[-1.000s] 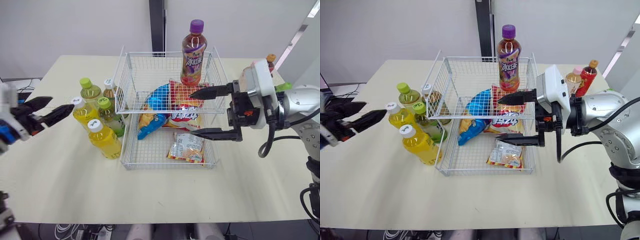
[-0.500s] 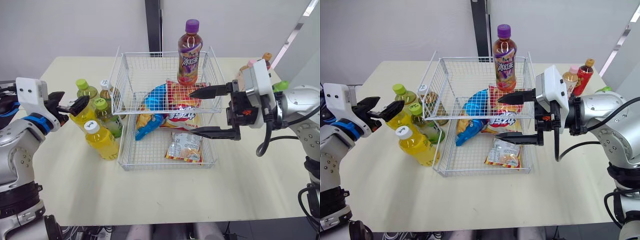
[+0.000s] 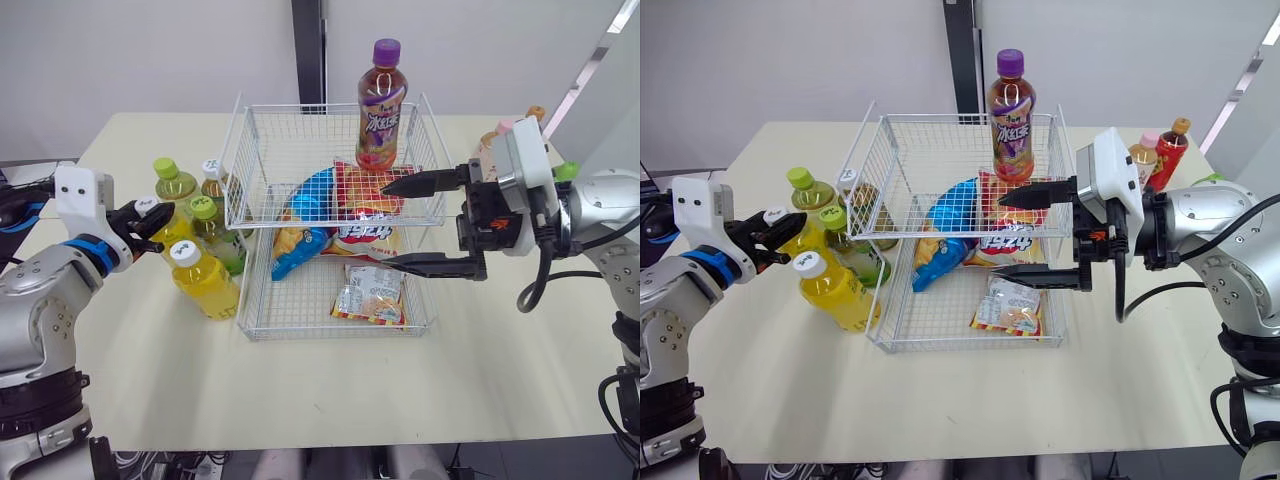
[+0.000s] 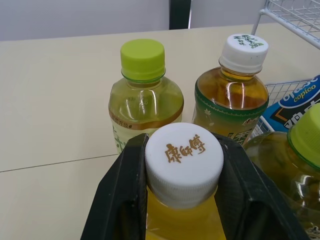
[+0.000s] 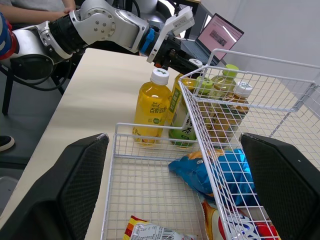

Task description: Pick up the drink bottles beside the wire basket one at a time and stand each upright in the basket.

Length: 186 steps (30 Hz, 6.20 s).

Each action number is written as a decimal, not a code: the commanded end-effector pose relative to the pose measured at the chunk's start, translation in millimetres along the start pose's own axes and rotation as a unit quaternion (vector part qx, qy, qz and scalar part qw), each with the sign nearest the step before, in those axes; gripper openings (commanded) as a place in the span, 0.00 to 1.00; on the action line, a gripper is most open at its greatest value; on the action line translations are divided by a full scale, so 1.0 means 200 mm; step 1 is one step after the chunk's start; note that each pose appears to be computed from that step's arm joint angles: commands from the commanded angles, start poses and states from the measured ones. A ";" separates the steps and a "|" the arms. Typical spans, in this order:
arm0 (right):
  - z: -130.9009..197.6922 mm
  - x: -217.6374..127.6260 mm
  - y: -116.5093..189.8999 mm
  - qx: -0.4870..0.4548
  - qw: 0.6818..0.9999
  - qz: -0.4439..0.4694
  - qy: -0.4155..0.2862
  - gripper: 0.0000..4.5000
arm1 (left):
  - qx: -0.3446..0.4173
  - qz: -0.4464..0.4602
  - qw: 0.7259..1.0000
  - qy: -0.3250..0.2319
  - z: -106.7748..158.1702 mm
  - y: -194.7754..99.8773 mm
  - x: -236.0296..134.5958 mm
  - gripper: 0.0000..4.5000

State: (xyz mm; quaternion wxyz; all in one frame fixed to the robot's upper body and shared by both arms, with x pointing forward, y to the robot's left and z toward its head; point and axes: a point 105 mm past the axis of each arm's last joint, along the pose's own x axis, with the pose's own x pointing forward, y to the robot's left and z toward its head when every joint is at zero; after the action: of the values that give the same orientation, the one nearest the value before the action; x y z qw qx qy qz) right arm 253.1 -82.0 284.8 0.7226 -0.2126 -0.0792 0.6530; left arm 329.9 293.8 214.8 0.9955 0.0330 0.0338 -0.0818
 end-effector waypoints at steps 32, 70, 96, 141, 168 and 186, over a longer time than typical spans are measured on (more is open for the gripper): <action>0.09 -0.06 0.02 -0.042 0.998 -0.035 -0.031 1.00 | 0.065 -0.035 0.997 -0.040 0.24 0.02 -0.16 0.30; 0.18 -0.26 0.04 -0.035 0.973 -0.222 -0.059 1.00 | 0.126 -0.415 0.890 -0.139 1.33 -0.62 0.12 0.30; 0.13 -0.30 0.06 -0.036 0.963 -0.263 -0.046 1.00 | 0.151 -0.455 0.873 -0.095 1.04 -0.86 0.41 0.64; 0.08 0.08 0.03 -0.008 0.998 -0.050 -0.032 1.00 | 0.009 -0.035 0.999 -0.014 0.09 0.32 -0.40 0.99; 0.07 0.13 -0.01 0.017 0.995 -0.092 -0.017 1.00 | 0.013 0.001 0.998 -0.063 0.24 0.22 0.31 0.99; 0.07 0.13 -0.04 0.022 0.995 -0.100 -0.019 1.00 | 0.026 -0.024 0.998 -0.042 0.19 0.18 0.40 0.30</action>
State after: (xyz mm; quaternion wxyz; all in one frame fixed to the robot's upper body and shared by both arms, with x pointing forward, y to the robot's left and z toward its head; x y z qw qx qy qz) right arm 260.6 -53.5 286.0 0.7865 -0.1652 -0.0749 0.5903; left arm 418.7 310.6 234.8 0.9929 0.0402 0.0138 -0.1112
